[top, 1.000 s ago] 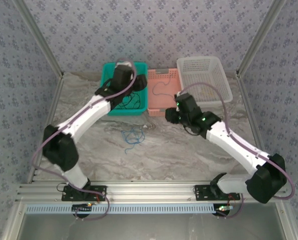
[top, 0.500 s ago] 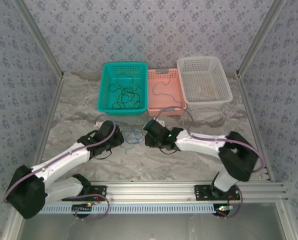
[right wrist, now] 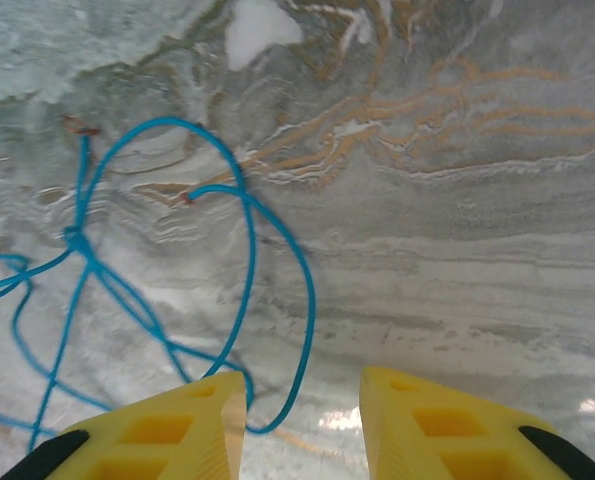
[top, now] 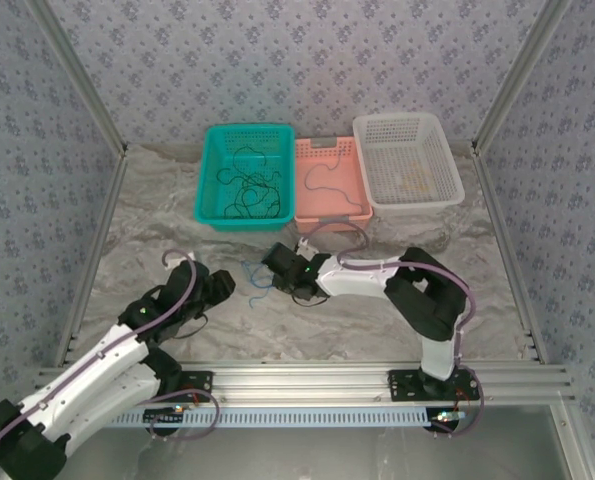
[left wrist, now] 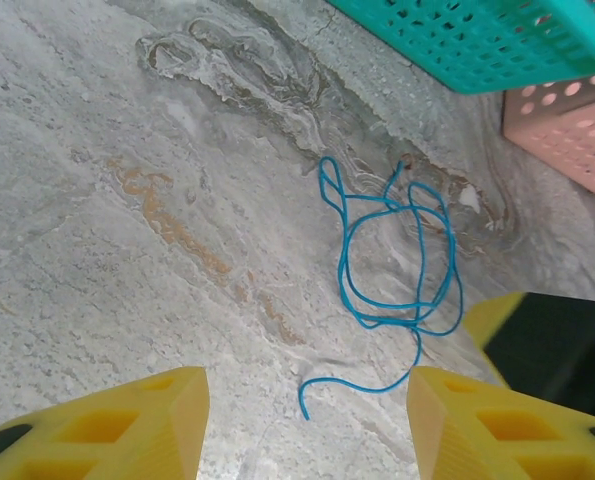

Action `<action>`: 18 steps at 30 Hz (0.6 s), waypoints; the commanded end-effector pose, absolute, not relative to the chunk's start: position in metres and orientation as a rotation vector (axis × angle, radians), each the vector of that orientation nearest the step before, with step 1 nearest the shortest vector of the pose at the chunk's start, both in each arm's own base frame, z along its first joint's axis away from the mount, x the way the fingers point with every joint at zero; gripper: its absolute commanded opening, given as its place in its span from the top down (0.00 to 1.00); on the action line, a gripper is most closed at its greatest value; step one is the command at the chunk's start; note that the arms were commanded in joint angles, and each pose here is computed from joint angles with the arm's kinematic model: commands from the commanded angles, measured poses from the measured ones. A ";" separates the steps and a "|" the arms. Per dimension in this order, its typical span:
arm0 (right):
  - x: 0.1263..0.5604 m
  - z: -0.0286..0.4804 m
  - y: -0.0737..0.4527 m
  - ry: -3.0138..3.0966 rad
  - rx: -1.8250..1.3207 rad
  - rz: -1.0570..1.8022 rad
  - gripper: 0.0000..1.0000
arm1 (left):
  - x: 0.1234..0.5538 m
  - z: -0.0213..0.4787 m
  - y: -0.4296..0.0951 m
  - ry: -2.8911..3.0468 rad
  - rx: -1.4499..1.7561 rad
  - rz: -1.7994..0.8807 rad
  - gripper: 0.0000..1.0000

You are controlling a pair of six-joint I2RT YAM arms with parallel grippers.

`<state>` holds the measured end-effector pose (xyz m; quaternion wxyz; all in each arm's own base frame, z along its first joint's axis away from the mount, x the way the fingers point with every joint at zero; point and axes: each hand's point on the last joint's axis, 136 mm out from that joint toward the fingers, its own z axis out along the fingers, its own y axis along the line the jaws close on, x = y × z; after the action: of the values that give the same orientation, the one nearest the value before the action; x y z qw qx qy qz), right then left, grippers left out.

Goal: Untangle the cables

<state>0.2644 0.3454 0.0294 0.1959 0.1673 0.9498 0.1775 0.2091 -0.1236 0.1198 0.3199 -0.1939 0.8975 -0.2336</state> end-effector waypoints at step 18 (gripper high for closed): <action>0.233 0.097 0.269 2.431 0.330 0.315 1.00 | 0.211 0.093 -0.174 2.510 -0.386 -0.677 0.37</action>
<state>0.2372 0.3063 0.1119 0.3076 0.1512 0.9221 0.1797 0.2005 -0.1521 0.0852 0.2468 -0.1534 0.9310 -0.2210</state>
